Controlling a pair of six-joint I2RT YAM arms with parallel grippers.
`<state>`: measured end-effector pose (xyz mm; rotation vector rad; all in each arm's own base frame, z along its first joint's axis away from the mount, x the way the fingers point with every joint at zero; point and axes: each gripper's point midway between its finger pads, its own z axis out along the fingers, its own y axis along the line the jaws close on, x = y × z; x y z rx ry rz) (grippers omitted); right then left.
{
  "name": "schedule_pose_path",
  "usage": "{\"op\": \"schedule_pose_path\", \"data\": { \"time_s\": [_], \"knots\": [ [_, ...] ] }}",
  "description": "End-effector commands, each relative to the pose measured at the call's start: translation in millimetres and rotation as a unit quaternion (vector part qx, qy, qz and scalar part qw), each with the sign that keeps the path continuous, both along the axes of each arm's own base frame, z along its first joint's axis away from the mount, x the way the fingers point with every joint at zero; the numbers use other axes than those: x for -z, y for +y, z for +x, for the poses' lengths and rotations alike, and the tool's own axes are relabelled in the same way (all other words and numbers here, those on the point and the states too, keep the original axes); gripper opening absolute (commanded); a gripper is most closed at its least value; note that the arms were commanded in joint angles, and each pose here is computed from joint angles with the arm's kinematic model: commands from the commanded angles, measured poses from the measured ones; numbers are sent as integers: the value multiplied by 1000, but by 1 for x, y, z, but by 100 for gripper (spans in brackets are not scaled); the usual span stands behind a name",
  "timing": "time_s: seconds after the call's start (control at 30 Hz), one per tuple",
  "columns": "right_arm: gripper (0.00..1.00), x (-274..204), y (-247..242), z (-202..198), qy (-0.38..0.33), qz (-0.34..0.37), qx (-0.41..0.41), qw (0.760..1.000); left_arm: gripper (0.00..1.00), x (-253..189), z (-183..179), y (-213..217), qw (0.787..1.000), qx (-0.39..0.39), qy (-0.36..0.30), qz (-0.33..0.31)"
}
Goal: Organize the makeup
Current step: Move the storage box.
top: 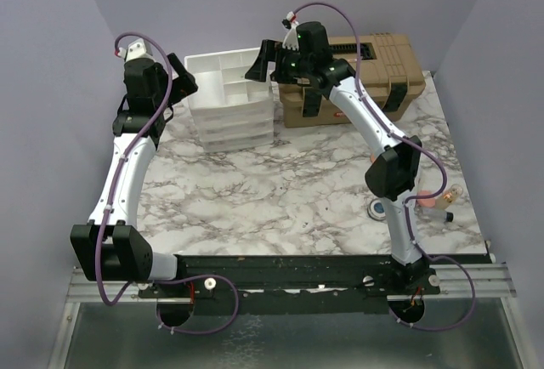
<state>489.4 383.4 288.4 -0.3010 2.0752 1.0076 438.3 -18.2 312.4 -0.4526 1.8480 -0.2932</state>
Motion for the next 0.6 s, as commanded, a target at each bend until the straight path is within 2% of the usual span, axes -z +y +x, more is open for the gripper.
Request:
{"op": "schedule_pose_path", "data": {
  "time_s": [0.0, 0.1, 0.37, 0.43, 0.57],
  "knots": [
    [100, 3, 10, 0, -9, 16, -23, 1000, 99, -25, 1, -7, 999, 20, -40, -12],
    [100, 0, 14, -5, -10, 21, -42, 999, 99, -22, 1, -12, 999, 29, -38, -21],
    [100, 4, 19, -10, 3, 28, -62, 998, 99, -9, 6, -3, 999, -2, -25, -28],
    [100, 9, 20, -11, 11, 28, -66, 997, 99, -7, 11, -6, 999, 7, -21, -31],
    [100, 17, 24, -15, 29, 36, -79, 996, 99, 9, 22, -35, 995, 85, 2, -54]
  ]
}}
